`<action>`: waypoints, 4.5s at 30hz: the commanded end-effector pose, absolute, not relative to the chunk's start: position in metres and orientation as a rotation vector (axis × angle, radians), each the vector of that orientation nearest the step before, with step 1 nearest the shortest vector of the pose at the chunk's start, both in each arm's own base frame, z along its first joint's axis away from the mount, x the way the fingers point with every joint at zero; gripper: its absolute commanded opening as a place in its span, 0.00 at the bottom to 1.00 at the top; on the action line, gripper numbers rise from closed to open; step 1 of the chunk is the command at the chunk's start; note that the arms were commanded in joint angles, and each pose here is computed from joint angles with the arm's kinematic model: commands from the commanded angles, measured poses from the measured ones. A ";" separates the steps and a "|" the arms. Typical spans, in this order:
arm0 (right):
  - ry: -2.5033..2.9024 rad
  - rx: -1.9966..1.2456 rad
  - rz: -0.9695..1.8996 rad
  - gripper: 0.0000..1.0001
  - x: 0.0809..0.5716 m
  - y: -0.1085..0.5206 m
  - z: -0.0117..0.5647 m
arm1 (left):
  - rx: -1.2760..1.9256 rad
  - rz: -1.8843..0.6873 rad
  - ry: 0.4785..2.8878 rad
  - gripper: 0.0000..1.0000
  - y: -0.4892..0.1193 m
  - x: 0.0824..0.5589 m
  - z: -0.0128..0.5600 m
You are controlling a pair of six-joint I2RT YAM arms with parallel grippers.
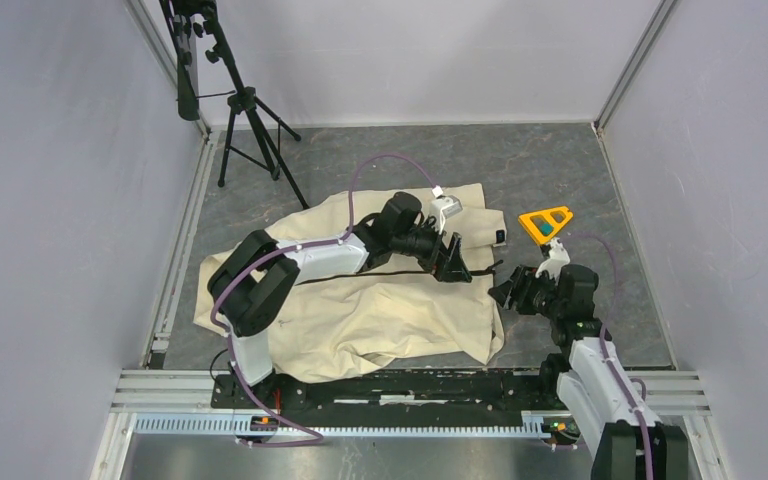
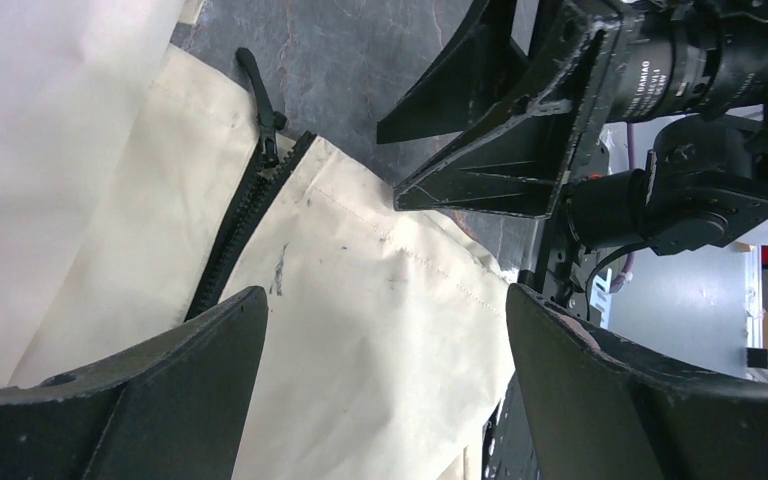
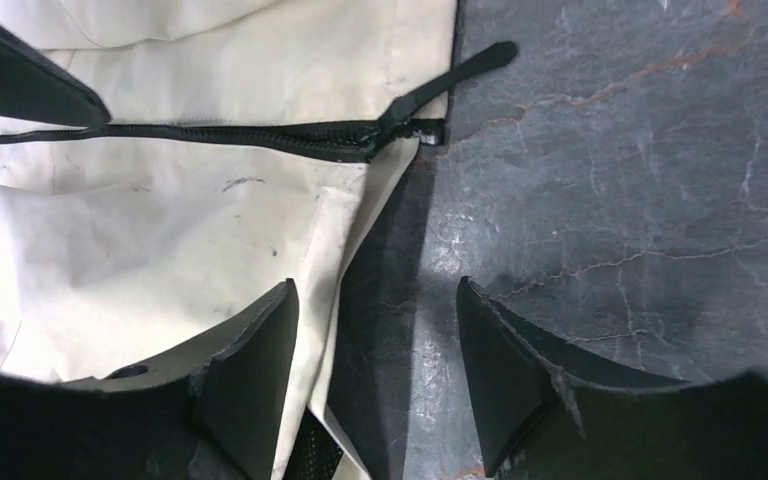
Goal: Zip up the jacket
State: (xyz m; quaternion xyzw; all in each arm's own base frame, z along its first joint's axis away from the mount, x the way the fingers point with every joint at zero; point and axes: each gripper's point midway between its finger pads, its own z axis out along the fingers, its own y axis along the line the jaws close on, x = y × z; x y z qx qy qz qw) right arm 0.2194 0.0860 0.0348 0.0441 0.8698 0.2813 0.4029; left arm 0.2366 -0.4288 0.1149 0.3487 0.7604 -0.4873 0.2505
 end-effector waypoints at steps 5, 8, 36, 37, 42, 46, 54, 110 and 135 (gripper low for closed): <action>2.221 0.051 0.816 0.44 0.202 0.100 0.053 | 0.974 -1.288 1.917 0.94 -0.434 0.250 0.142; 2.205 0.044 0.832 0.36 0.197 0.103 0.058 | 0.975 -1.287 1.922 0.93 -0.434 0.250 0.140; 2.328 -0.019 0.786 0.53 0.167 0.100 0.071 | 0.978 -1.278 1.954 0.95 -0.436 0.252 0.128; 2.325 -0.034 0.792 0.52 0.166 0.101 0.072 | 0.979 -1.278 1.955 0.95 -0.436 0.252 0.128; 2.336 -0.068 0.890 0.42 0.156 0.115 0.068 | 0.979 -1.273 1.959 0.95 -0.435 0.252 0.126; 2.332 -0.047 0.929 0.42 0.153 0.118 0.060 | 0.978 -1.281 1.964 0.94 -0.437 0.252 0.125; 2.293 0.043 0.947 0.48 0.166 0.119 0.042 | 0.972 -1.282 1.968 0.94 -0.438 0.251 0.126; 1.707 -0.382 1.031 0.00 0.232 0.147 0.131 | 1.386 -1.622 1.862 1.00 -0.467 0.235 0.130; 1.746 -0.343 1.030 0.00 0.230 0.145 0.116 | 1.417 -1.752 1.858 0.85 -0.467 0.230 0.134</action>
